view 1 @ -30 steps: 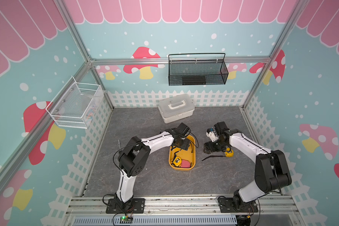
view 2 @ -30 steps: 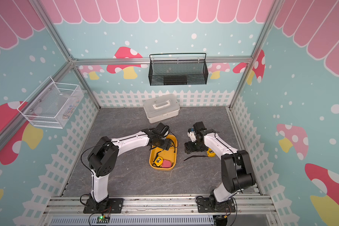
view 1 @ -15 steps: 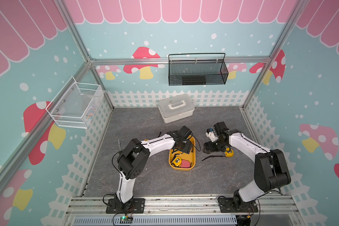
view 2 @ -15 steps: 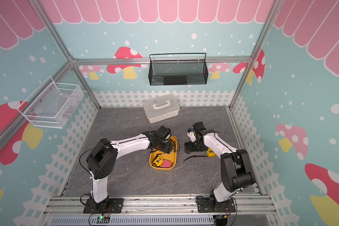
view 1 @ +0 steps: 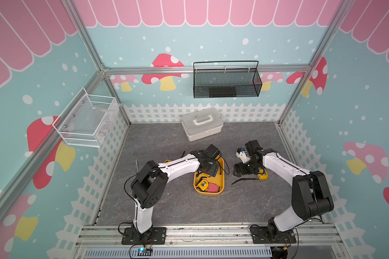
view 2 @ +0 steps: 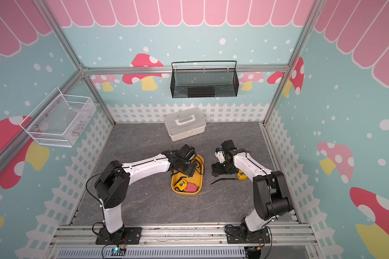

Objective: Take the tape measure out of the storage box
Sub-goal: Pick up the tape measure from the storage box.

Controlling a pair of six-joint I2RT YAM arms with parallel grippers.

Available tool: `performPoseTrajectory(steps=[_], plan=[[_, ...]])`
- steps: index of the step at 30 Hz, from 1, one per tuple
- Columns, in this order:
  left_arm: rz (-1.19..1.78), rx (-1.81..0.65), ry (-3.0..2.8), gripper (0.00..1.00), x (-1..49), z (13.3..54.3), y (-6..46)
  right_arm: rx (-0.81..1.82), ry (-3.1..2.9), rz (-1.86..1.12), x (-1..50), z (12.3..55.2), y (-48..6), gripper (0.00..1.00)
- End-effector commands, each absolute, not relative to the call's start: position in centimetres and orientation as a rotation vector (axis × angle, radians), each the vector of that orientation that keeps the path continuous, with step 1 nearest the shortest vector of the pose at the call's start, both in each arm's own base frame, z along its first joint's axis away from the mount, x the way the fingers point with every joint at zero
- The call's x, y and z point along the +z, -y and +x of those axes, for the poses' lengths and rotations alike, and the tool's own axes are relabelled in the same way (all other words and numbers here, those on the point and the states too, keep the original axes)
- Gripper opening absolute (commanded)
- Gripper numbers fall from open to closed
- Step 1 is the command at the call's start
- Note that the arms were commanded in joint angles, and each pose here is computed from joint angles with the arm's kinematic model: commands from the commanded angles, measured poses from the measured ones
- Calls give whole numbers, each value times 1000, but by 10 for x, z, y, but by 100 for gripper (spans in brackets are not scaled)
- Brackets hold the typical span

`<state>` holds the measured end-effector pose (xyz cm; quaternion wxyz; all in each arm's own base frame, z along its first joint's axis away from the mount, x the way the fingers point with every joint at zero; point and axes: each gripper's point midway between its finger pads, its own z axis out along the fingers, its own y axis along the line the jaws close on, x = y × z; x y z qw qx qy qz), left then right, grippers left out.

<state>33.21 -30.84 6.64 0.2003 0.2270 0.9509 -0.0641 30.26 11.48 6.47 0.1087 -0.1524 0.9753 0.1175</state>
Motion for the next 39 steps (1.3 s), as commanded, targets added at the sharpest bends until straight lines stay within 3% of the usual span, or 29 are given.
performPoseTrajectory(steps=[1, 23, 39], plan=[[676, -80, -2659, 80, 67, 338, 297, 366, -2874, -460, 63, 296, -118, 90], [707, -74, -2741, 80, 30, 339, 306, 363, -2885, -459, 61, 294, -117, 89], [691, -61, -2779, 72, 16, 334, 302, 367, -2893, -462, 58, 295, -118, 89]])
